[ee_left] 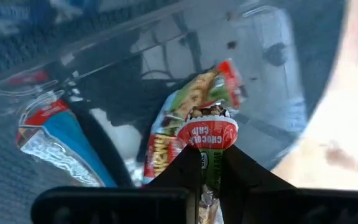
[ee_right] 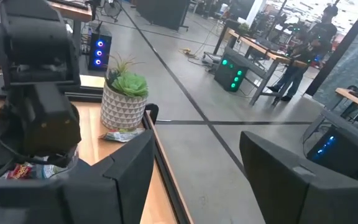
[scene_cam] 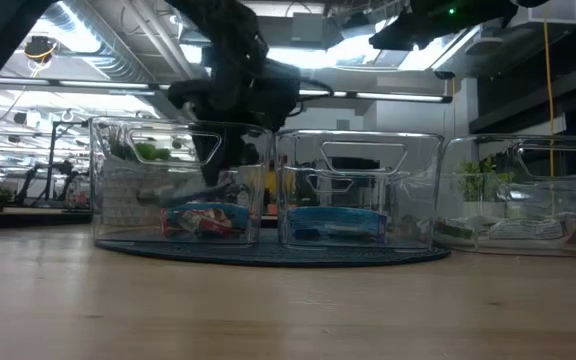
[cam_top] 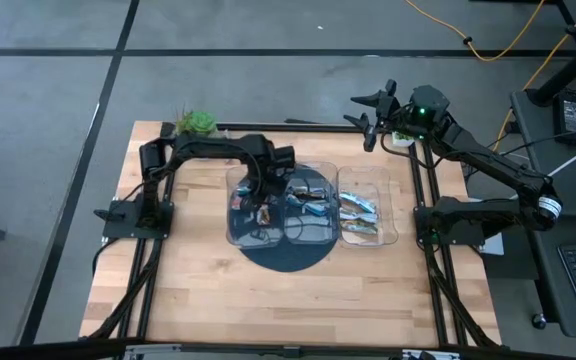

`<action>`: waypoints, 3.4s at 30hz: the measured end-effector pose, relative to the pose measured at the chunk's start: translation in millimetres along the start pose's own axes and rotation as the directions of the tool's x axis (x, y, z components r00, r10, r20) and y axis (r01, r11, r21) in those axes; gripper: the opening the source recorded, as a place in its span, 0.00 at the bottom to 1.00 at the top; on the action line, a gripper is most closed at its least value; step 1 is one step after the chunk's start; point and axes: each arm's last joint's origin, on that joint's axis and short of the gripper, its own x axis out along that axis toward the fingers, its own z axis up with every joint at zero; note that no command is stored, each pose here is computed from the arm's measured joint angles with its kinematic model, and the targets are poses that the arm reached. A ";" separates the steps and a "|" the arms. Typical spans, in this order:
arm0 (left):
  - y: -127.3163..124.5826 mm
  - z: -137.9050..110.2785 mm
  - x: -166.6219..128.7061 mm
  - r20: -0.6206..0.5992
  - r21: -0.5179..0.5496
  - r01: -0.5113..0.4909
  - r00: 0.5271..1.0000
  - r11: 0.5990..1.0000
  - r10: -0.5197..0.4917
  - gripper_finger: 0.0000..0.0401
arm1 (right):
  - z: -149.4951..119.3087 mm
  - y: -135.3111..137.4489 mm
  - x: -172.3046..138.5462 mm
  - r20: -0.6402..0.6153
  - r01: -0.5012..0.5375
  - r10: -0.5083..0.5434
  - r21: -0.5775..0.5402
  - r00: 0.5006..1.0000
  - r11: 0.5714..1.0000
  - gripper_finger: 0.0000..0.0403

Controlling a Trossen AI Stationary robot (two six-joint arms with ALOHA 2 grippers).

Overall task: Pick and place Granola Bars by type
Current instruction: Put the red granola bar into the left transparent bin

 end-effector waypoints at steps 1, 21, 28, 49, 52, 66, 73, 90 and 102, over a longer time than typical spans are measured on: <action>0.6 -1.4 2.8 -0.009 -0.001 -0.008 1.000 1.000 0.008 0.05 | 0.0 0.0 0.0 0.000 0.000 0.000 0.000 1.000 1.000 0.59; -5.2 -2.3 -26.8 -0.138 0.034 -0.074 0.987 0.997 0.078 0.41 | -0.7 0.0 1.1 -0.003 -0.001 0.001 0.006 1.000 1.000 0.59; -4.6 7.4 -79.0 -0.090 0.066 -0.224 0.969 0.972 0.229 0.47 | -0.8 0.0 1.1 -0.003 0.000 0.000 0.006 1.000 1.000 0.59; 89.9 -104.2 -137.8 -0.244 -0.226 -0.363 0.919 0.904 0.308 0.49 | -9.3 1.5 7.3 -0.065 -0.020 0.023 0.044 0.998 0.999 0.59; 103.3 -117.7 -127.6 -0.250 -0.240 -0.353 0.923 0.904 0.294 0.49 | -13.4 1.5 13.0 -0.082 -0.026 0.030 0.047 0.996 0.999 0.59; 124.4 -129.6 -66.5 -0.318 -0.058 -0.236 0.925 0.970 0.206 0.49 | -24.0 1.9 26.4 -0.126 -0.040 0.047 0.059 0.991 0.997 0.59; 129.8 -125.8 -52.4 -0.295 0.052 -0.264 0.917 0.963 0.267 0.49 | -24.0 2.0 26.4 -0.126 -0.043 0.047 0.035 0.991 0.998 0.59; 122.1 -130.6 -5.5 -0.355 0.154 -0.209 0.900 0.966 0.251 0.49 | -24.2 2.8 26.2 -0.120 -0.070 0.075 0.041 0.990 0.997 0.59; 125.9 -127.6 1.4 -0.373 0.155 -0.303 0.863 0.940 0.340 0.16 | -23.9 3.5 26.2 -0.110 -0.093 0.098 0.045 0.989 0.995 0.59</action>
